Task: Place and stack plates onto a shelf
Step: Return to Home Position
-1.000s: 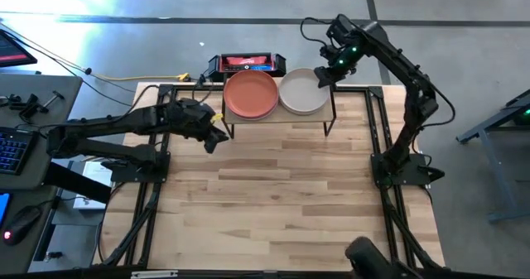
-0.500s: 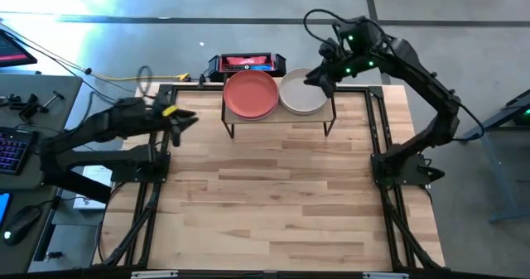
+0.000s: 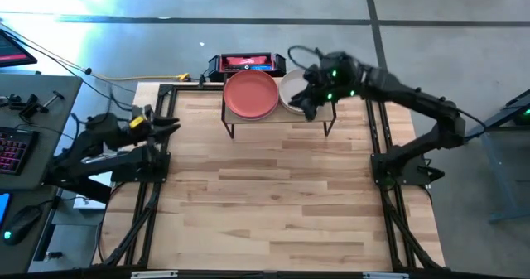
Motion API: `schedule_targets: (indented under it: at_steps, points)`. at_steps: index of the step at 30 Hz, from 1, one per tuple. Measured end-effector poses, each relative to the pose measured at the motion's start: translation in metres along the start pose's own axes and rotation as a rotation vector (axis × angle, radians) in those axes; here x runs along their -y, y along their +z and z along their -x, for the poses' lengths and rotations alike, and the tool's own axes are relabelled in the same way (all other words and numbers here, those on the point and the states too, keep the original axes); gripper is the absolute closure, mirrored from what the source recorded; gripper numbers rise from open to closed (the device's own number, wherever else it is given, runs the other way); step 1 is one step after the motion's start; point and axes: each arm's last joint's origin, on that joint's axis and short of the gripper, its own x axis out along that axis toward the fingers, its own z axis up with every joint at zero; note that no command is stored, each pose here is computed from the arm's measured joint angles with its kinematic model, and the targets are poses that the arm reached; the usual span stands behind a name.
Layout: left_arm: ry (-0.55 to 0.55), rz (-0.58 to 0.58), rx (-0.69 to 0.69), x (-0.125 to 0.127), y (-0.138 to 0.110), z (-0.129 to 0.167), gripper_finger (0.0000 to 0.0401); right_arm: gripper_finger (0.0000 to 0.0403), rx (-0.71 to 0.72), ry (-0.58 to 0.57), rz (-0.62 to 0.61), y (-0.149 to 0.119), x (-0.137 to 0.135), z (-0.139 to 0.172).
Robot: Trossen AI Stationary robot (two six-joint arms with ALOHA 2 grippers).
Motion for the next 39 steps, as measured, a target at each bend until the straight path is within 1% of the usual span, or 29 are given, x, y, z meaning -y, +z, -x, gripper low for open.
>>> schedule_targets:
  at_steps: [1,2,5,7,8,9,13,16,19,21,24,27,30,33,35,39]
  points:
    - [-0.001,0.002,-0.009,0.0,-0.002,-0.003,0.0284,0.0284,0.012,0.017,-0.016,-0.007,-0.001,-0.006]
    - [0.005,-0.01,-0.052,-0.001,-0.007,-0.003,0.0284,0.0284,0.025,0.037,-0.03,-0.014,-0.002,-0.012]
    - [-0.064,-0.065,-0.04,0.002,-0.007,-0.013,0.0284,0.0284,0.074,0.1,-0.037,-0.038,-0.008,-0.026]
    - [-0.078,-0.077,-0.113,-0.001,-0.021,-0.019,0.0284,0.0284,0.106,0.151,-0.028,-0.054,-0.013,-0.033]
    - [-0.088,-0.079,-0.113,-0.001,-0.024,-0.022,0.0284,0.0284,0.121,0.169,-0.027,-0.062,-0.014,-0.037]
    - [-0.098,-0.079,-0.082,-0.001,-0.024,-0.024,0.0284,0.0284,0.131,0.181,-0.019,-0.072,-0.015,-0.041]
    - [-0.133,-0.102,-0.027,-0.003,-0.036,-0.036,0.0284,0.0284,0.2,0.262,0.022,-0.105,-0.019,-0.054]
    - [-0.138,-0.104,-0.033,-0.006,-0.049,-0.044,0.0284,0.0284,0.252,0.324,0.039,-0.128,-0.019,-0.062]
    - [-0.174,-0.1,-0.109,-0.009,-0.068,-0.051,0.0284,0.0284,0.307,0.378,0.058,-0.149,-0.017,-0.069]
    - [-0.19,-0.099,-0.136,-0.012,-0.08,-0.056,0.0284,0.0284,0.351,0.405,0.066,-0.162,-0.012,-0.072]
    - [-0.181,-0.082,-0.163,-0.016,-0.095,-0.063,0.0284,0.0284,0.409,0.436,0.053,-0.182,-0.002,-0.074]
    - [-0.19,-0.075,-0.147,-0.018,-0.103,-0.067,0.0284,0.0284,0.481,0.473,0.034,-0.196,0.008,-0.071]
    - [-0.198,-0.094,-0.15,-0.018,-0.105,-0.069,0.0284,0.0284,0.49,0.461,0.029,-0.213,0.022,-0.07]
    - [-0.158,-0.1,-0.148,-0.019,-0.105,-0.069,0.0284,0.0284,0.482,0.455,0.025,-0.227,0.037,-0.068]
    - [-0.148,-0.096,-0.143,-0.019,-0.105,-0.069,0.0284,0.0284,0.463,0.471,0.031,-0.235,0.046,-0.067]
    - [-0.106,-0.045,-0.14,-0.021,-0.105,-0.069,0.0284,0.0284,0.43,0.538,0.06,-0.252,0.058,-0.061]
